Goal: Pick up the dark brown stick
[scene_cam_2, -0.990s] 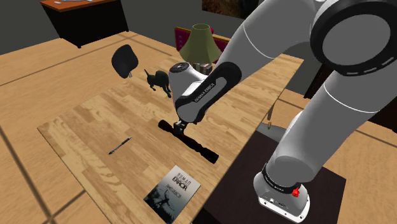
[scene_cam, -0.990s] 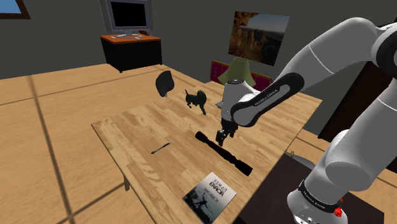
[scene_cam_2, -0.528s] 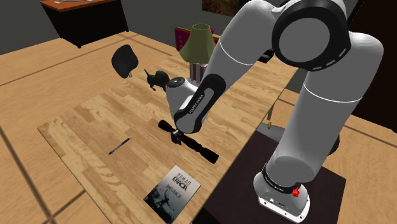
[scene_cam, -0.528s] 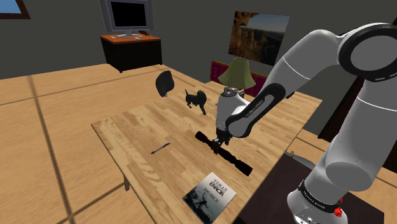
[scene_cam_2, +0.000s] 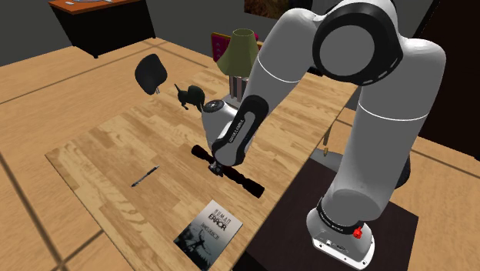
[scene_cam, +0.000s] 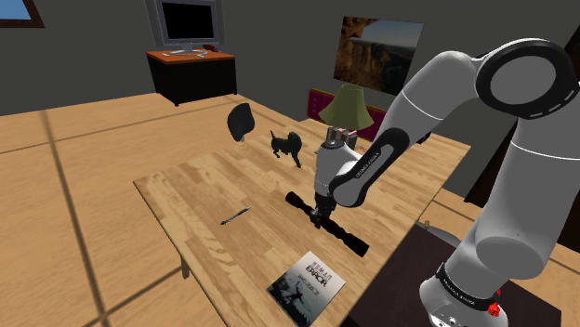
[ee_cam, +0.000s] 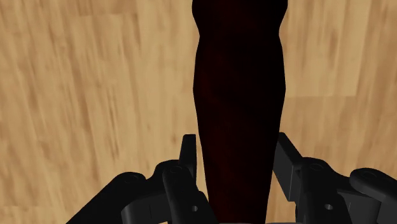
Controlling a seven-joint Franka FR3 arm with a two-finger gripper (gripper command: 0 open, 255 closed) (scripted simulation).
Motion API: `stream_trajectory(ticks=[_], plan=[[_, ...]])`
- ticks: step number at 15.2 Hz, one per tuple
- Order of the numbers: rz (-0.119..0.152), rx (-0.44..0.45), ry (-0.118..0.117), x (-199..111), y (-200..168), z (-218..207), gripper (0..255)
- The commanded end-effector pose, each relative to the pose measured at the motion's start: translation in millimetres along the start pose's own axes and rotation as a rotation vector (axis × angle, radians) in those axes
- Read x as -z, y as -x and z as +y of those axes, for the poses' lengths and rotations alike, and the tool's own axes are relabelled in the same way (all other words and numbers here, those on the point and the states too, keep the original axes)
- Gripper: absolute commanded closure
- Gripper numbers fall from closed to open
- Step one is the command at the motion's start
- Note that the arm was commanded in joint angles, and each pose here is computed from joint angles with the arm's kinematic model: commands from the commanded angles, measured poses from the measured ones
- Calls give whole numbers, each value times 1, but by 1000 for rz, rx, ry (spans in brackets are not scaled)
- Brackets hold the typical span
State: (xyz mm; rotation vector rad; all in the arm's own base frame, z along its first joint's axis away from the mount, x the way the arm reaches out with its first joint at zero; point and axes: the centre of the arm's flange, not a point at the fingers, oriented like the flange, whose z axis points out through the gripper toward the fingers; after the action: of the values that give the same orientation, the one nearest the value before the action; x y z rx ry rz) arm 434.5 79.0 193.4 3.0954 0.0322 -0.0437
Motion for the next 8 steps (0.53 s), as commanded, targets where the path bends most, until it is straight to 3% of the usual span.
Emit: stream_trajectory(ticks=[1,8], plan=[[0,0,0,-1,0,0,255],[0,0,0,5,1,0,255]])
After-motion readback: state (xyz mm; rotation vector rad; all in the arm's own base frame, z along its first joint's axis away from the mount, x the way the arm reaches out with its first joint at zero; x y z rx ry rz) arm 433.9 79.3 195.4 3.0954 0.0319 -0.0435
